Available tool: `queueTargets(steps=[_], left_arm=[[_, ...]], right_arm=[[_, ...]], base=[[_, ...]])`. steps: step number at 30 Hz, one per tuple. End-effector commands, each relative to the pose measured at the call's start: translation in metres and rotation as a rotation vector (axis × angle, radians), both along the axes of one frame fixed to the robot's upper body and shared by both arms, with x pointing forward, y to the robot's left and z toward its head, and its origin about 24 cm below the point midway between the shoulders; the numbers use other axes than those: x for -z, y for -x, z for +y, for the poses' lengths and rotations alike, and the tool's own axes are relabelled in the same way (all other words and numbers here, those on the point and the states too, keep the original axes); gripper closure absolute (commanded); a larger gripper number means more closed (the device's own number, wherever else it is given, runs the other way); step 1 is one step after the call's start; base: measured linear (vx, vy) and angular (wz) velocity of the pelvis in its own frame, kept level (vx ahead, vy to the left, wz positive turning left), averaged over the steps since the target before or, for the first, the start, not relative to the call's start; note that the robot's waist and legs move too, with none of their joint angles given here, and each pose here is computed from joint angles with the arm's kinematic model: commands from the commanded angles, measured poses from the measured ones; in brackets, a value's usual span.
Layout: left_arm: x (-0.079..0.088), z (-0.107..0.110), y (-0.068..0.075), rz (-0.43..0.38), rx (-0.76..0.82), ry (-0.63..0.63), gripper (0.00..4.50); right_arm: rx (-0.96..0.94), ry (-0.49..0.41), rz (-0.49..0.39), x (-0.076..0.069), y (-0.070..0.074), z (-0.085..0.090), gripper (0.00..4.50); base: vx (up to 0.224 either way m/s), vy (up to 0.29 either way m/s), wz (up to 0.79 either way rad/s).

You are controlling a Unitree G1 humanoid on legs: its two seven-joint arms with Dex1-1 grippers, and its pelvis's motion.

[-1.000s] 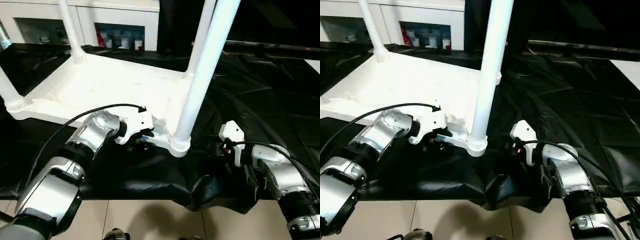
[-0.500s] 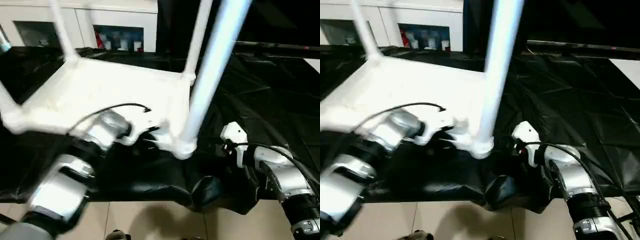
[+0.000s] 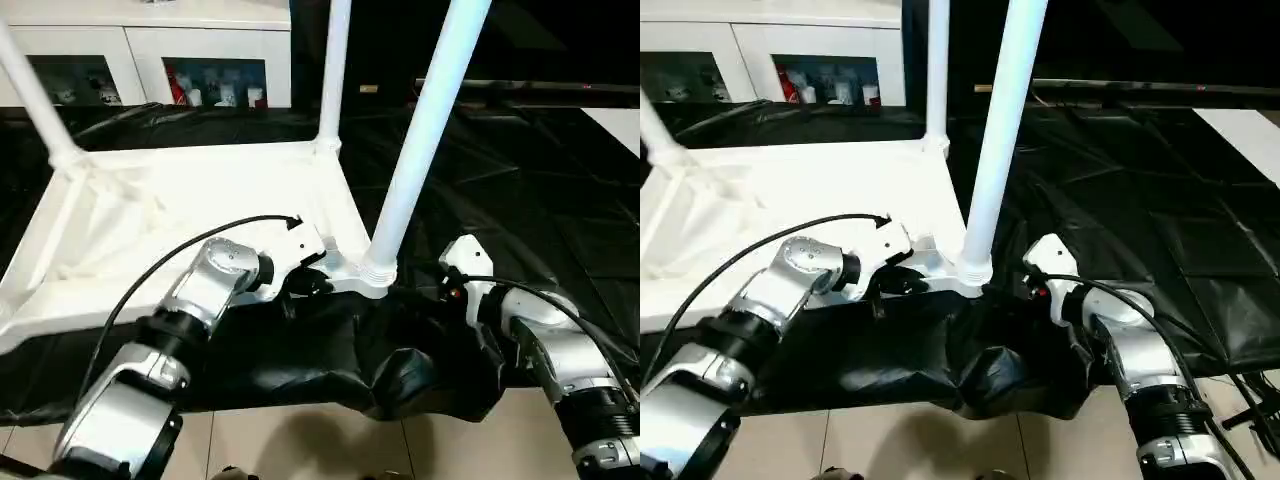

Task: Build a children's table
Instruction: Rotate table base

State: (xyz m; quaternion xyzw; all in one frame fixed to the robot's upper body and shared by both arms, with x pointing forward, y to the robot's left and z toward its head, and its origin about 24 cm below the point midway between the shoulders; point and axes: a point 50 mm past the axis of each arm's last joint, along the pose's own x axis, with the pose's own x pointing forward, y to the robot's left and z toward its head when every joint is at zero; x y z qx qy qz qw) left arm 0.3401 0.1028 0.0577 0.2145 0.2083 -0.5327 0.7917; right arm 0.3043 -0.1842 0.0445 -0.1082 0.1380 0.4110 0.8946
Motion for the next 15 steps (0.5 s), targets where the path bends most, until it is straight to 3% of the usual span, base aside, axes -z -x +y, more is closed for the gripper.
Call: queueTargets(steps=[1, 2, 3, 5, 8, 13, 15], left_arm=[[0.005, 0.002, -0.001, -0.1, -0.087, 0.06, 4.36], [0.004, 0.002, -0.001, -0.108, -0.086, 0.072, 4.36], [0.001, 0.001, -0.001, -0.122, -0.077, 0.099, 3.91], [-0.002, 0.003, 0.0, -0.122, -0.091, 0.141, 3.77], [-0.005, 0.012, 0.004, -0.208, -0.077, 0.13, 3.49], [-0.008, 0.042, 0.009, -0.377, -0.059, 0.018, 3.42], [-0.013, 0.047, 0.009, -0.404, -0.094, 0.041, 3.42]], right_arm=[[0.036, -0.024, -0.023, -0.006, -0.004, 0.001, 1.27], [0.04, -0.03, -0.024, -0.006, -0.004, 0.001, 1.27], [0.05, -0.045, -0.026, -0.007, -0.004, 0.002, 1.27], [0.072, -0.076, -0.029, -0.007, -0.002, 0.003, 1.27], [0.117, -0.129, -0.041, -0.01, 0.001, 0.002, 1.27], [0.184, -0.202, -0.062, -0.013, 0.011, 0.0, 1.27], [0.2, -0.217, -0.068, -0.014, 0.013, 0.0, 1.27]], base=[[0.0, 0.0, 0.0], [0.0, 0.0, 0.0], [0.0, 0.0, 0.0], [0.0, 0.0, 0.0], [0.0, 0.0, 0.0], [0.0, 0.0, 0.0], [0.0, 0.0, 0.0]])
